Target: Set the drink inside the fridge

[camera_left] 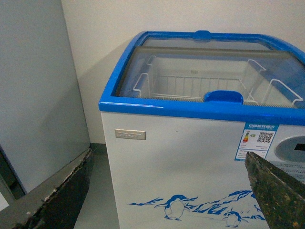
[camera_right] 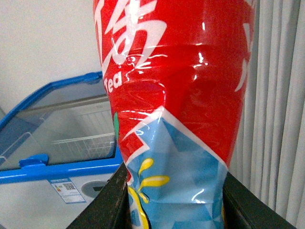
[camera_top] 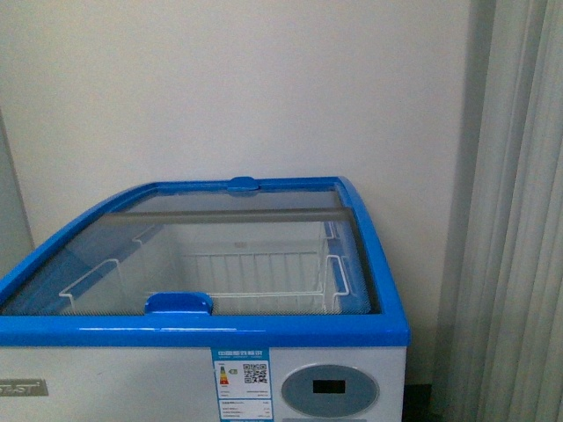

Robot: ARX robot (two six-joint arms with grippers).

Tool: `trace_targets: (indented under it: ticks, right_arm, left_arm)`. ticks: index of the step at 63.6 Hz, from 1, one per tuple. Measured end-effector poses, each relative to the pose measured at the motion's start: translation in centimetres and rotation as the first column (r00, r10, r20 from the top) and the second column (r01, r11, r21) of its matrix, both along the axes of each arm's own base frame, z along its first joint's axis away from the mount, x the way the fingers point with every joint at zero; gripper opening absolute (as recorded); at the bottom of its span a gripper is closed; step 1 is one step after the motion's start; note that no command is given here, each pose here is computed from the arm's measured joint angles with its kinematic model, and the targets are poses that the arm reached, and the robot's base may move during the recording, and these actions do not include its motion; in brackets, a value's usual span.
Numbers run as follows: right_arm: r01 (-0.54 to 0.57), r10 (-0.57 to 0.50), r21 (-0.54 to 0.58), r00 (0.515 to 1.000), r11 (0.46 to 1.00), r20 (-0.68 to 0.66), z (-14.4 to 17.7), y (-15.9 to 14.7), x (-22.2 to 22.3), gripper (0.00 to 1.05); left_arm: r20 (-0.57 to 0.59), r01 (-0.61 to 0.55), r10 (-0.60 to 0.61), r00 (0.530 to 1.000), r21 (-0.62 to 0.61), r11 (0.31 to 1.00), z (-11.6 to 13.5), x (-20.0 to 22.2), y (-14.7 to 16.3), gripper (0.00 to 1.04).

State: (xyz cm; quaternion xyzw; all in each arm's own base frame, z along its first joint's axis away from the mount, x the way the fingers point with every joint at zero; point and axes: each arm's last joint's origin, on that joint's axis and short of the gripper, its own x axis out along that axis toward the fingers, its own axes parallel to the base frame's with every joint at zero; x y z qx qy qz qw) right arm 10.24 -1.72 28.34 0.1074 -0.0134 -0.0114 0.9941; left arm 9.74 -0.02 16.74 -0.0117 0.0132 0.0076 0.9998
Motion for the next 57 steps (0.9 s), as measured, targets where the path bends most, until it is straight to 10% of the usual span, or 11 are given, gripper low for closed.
trace_targets:
  ticks: [12, 32, 57]
  right_arm:
    - [0.001, -0.001, 0.0, 1.0, 1.0, 0.0, 0.0, 0.0, 0.0, 0.36]
    - [0.002, -0.002, 0.0, 1.0, 1.0, -0.001, 0.0, 0.0, 0.0, 0.36]
    - [0.003, -0.003, 0.0, 1.0, 1.0, -0.001, 0.0, 0.0, 0.0, 0.36]
  left_arm:
    - [-0.327, -0.04, 0.0, 0.945, -0.116, 0.992, 0.4, 2.7, 0.5, 0.97]
    - [-0.134, 0.271, -0.243, 0.961, 0.257, 0.928, 6.8, 14.5, 0.0, 0.97]
    - [-0.398, 0.67, -0.597, 0.696, 0.659, 0.341, 6.0, 25.5, -5.0, 0.97]
